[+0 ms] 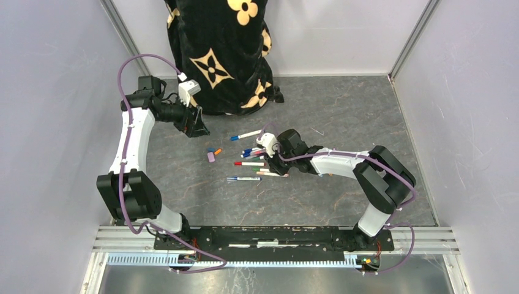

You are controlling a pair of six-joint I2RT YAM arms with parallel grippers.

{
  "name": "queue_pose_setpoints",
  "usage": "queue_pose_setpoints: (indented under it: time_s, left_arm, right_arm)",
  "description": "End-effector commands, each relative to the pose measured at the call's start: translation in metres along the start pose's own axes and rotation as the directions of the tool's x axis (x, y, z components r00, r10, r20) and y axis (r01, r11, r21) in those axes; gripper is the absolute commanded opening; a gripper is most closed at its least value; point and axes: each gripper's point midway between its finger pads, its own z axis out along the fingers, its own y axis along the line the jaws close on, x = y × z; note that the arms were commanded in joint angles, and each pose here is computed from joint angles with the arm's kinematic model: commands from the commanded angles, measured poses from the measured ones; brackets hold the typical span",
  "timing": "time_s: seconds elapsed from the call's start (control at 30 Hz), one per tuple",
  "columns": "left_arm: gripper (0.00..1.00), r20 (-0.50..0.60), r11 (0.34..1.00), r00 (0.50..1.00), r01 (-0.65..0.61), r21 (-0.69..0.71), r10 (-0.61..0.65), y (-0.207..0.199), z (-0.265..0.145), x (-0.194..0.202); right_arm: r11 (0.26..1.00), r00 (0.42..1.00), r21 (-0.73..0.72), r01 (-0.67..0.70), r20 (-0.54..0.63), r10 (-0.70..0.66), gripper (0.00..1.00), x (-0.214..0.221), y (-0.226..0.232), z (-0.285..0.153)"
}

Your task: Open the pen caps

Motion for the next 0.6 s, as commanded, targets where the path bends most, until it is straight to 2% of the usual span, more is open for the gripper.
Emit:
queue_pose_setpoints:
  time_s: [0.0, 0.1, 0.2, 0.3, 0.43, 0.57]
  left_arm:
    - [0.97, 0.032, 0.998, 0.998, -0.061, 0.031, 0.060, -0.006, -0.004, -0.012]
    - [0.97, 0.033, 0.998, 0.998, -0.061, 0.035, 0.060, -0.007, -0.003, -0.012]
    - [0.97, 0.035, 0.997, 0.997, -0.067, 0.039, 0.066, -0.009, -0.005, -0.013]
    - [0.97, 0.034, 0.996, 0.997, -0.072, 0.046, 0.070, -0.011, -0.005, -0.012]
    - [0.97, 0.025, 0.994, 0.997, -0.081, 0.069, 0.079, -0.016, -0.005, -0.008]
    - [0.98, 0.005, 0.989, 0.995, -0.101, 0.105, 0.101, -0.024, -0.001, -0.003]
  right_arm:
    - [0.999, 1.000, -0.047, 0.006, -0.004, -0.006, 0.22, 0.002, 0.008, 0.000]
    - [0.999, 1.000, -0.035, 0.010, -0.015, -0.010, 0.24, 0.003, 0.005, 0.000]
    - [0.999, 0.998, -0.033, 0.026, -0.056, -0.028, 0.37, 0.013, 0.004, 0.004]
    - [0.999, 0.994, -0.037, 0.031, -0.099, -0.034, 0.41, 0.028, 0.003, 0.010]
    - [0.998, 0.991, -0.055, 0.014, -0.133, -0.022, 0.40, 0.042, 0.006, 0.017]
    - [0.999, 0.995, -0.053, 0.010, -0.101, -0.016, 0.29, 0.033, 0.006, 0.016]
